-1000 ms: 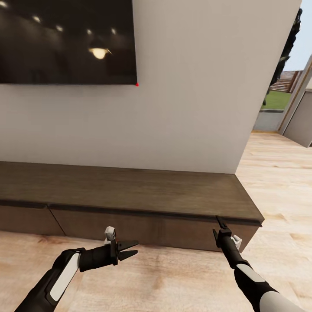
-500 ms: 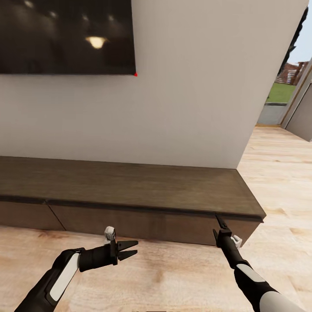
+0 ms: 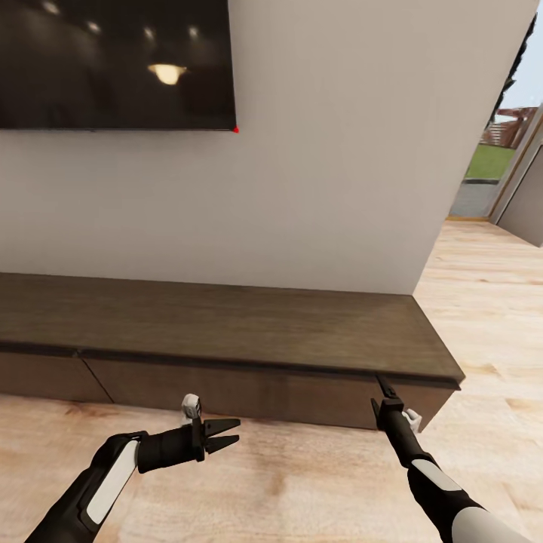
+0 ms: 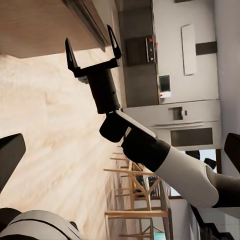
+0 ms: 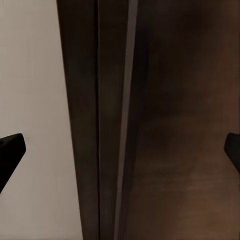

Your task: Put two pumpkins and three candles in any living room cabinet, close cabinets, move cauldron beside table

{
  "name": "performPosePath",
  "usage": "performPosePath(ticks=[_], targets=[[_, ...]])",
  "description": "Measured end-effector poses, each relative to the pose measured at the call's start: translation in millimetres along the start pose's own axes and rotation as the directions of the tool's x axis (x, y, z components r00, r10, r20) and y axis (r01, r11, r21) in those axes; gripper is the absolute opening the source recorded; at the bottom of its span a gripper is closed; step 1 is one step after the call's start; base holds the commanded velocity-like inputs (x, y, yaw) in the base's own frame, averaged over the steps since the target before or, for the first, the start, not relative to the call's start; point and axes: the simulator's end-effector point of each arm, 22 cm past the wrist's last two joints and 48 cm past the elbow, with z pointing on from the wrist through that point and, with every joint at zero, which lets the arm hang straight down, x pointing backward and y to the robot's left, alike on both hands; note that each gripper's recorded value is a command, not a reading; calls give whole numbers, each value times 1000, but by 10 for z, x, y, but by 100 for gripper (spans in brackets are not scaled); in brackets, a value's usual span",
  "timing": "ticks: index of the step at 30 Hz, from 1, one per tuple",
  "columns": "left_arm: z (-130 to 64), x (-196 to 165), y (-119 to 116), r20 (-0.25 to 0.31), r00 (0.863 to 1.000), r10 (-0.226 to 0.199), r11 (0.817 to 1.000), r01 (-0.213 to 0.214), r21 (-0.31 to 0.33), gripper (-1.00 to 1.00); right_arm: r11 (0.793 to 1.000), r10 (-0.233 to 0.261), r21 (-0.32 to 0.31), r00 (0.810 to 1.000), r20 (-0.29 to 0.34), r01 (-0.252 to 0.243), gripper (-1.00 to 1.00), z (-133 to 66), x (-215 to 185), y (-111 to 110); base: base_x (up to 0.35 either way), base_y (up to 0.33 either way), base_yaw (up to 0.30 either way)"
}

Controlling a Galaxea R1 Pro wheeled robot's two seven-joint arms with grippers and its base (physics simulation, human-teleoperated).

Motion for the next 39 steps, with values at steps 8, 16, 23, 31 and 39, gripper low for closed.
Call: performPosePath(ticks=[8, 16, 23, 31, 39], targets=[[0, 1, 1, 0, 1000, 0, 1000, 0, -1, 100, 1000, -1, 0, 1000, 0, 1, 100, 0, 1, -1, 114, 0, 0], [8, 5, 0, -1, 1000, 0, 1000, 0, 0, 100, 1000, -1, 2, 1000, 0, 1, 100, -1, -2, -4, 84, -12, 0], [2, -1, 3, 0, 1000, 1, 1000, -1, -1, 100, 1000, -5, 3, 1000, 3, 5, 100, -6, -29, -10, 17, -4, 0], [-1, -1, 4, 0, 1000, 0, 1000, 0, -1, 100, 1000, -7, 4, 1000, 4, 7, 100, -8, -38, -13, 1, 0, 0], [-3, 4, 40, -1, 1000, -8, 1000, 8, -3, 100, 1000, -7, 13, 1000, 3, 7, 100, -11, -41, -63, 0, 0, 0]])
